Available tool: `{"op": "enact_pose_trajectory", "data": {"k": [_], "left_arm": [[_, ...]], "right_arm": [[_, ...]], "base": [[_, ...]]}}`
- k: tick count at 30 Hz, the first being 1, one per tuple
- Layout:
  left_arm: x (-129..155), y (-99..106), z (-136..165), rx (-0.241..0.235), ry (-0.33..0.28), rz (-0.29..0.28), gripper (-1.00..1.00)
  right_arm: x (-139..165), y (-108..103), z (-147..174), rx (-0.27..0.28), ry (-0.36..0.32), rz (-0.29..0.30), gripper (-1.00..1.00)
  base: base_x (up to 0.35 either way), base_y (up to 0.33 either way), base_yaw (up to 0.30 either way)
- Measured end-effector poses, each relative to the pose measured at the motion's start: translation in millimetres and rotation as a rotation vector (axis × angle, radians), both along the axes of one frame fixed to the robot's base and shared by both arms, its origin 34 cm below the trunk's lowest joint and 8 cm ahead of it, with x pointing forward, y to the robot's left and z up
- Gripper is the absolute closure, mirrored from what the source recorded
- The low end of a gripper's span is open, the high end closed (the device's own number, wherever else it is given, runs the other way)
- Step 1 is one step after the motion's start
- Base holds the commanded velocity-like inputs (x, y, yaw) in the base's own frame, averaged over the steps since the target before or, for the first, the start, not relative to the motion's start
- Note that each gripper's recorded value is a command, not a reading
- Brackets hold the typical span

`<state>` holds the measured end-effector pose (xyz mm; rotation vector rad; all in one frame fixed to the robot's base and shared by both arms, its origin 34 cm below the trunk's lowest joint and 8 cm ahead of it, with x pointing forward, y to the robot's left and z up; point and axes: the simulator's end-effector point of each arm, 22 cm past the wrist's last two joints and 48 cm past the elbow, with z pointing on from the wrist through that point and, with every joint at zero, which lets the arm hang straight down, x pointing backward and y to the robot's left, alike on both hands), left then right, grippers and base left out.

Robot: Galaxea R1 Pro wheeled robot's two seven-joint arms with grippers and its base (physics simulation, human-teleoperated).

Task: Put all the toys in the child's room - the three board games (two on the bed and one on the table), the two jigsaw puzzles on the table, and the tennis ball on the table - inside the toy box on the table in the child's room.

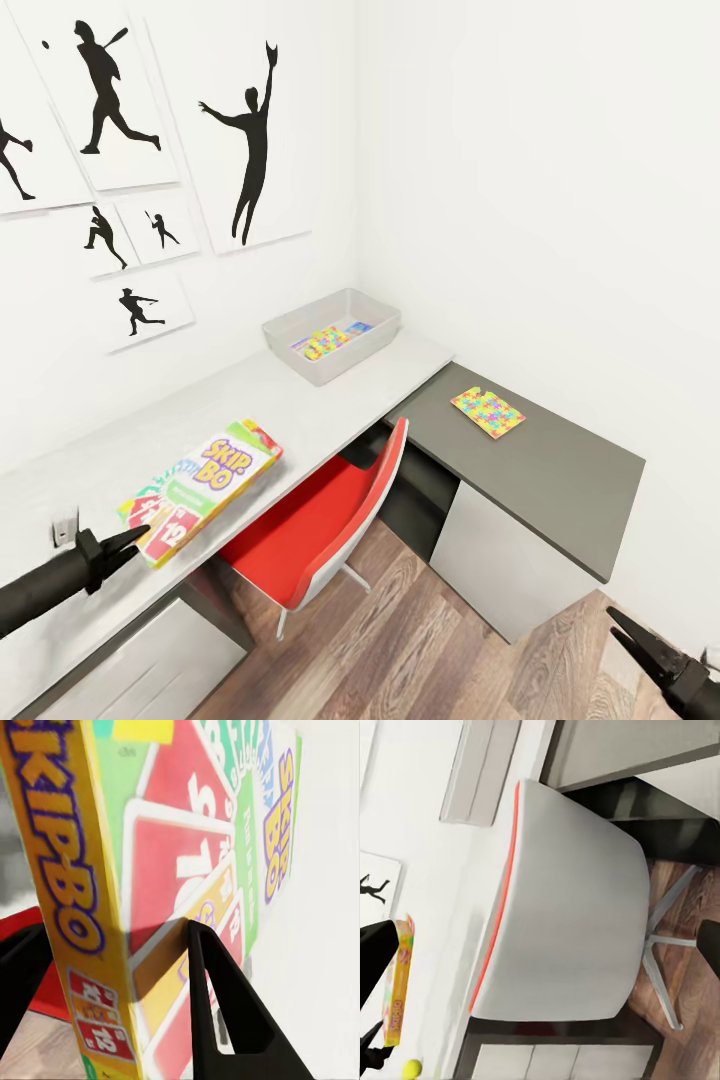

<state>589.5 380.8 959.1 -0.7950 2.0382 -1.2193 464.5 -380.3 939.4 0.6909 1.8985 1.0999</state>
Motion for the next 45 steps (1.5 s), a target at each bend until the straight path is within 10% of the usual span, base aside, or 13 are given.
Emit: {"op": "enact_pose_trajectory", "data": {"k": [30,45], "left_arm": [[9.7,-86.1,24.2,-0.102,-0.081,-0.245,1.0],[5.7,-70.9,73.3,-0.135,-0.198,-0.311,1.0]], "right_arm": [[-3.5,9.1,53.2,0.106,-0.194,0.067,-1.0],[-6.8,0.4,68.6,0.107,-0.245,0.058,-1.0]], "base": [[0.0,0.0,-0.008],[0.0,0.0,-0.097]]}}
